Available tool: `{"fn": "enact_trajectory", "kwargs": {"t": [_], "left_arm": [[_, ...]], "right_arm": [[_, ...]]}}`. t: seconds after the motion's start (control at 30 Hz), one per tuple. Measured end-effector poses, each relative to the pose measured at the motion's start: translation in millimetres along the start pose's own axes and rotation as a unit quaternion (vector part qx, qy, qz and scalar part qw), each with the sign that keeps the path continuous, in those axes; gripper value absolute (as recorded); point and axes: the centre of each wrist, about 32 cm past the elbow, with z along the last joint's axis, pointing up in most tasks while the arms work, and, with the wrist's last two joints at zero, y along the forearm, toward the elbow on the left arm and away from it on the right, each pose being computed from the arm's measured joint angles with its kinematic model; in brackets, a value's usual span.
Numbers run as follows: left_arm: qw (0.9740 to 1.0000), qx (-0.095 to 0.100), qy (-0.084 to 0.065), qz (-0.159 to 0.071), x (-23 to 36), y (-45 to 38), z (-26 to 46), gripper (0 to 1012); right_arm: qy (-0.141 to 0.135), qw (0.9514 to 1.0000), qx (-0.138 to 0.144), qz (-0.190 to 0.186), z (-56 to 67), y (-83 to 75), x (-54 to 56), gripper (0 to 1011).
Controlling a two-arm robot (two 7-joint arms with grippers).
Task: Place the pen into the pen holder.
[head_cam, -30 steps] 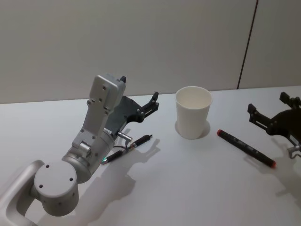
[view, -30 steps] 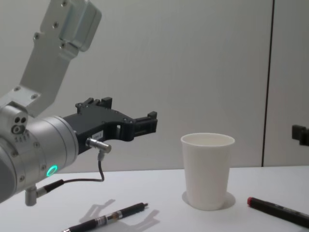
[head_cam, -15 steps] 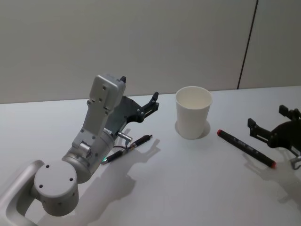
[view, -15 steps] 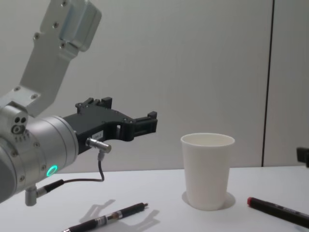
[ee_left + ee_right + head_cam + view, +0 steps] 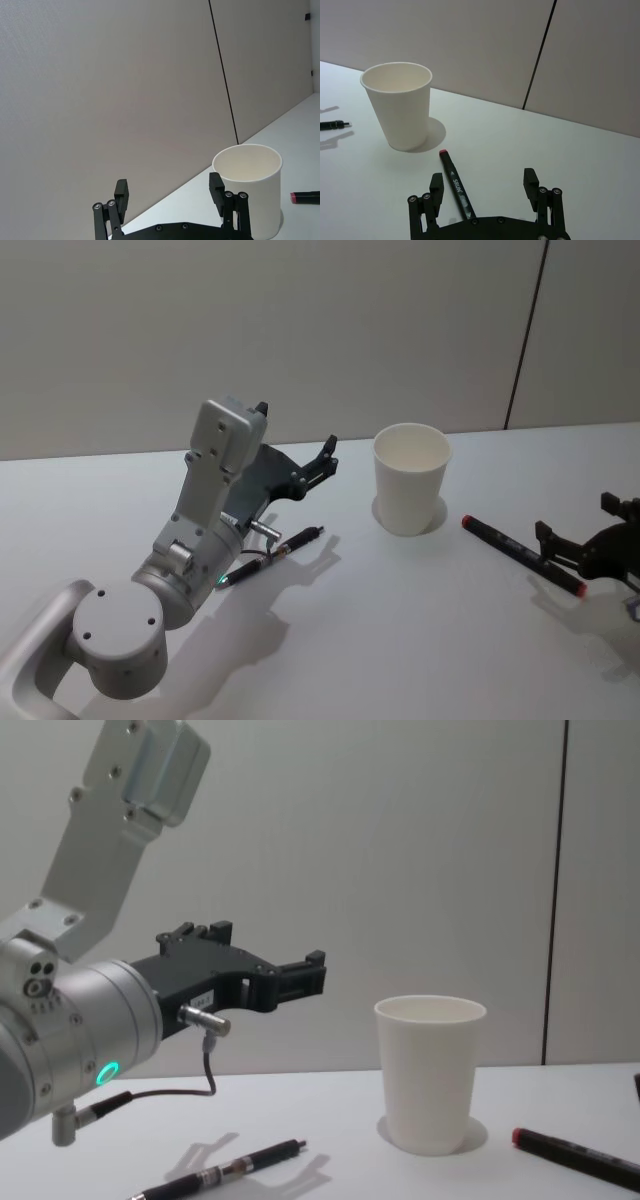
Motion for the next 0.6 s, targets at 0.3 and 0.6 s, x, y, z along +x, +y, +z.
{"fn": "enact_trajectory", "kwargs": {"t": [0.3, 0.6], "left_arm": [[1.0, 0.0, 0.0, 0.0, 0.0, 0.0, 0.0, 1001], [1.0, 0.0, 0.0, 0.0, 0.0, 0.0, 0.0, 1001]], "right_arm": [[-0.002, 0.9998, -0.022, -0.001, -2.8, 4.0, 0.2, 1002], [-0.004, 0.9993, -0.037, 0.0, -4.8, 14.0, 0.8, 1002]]}}
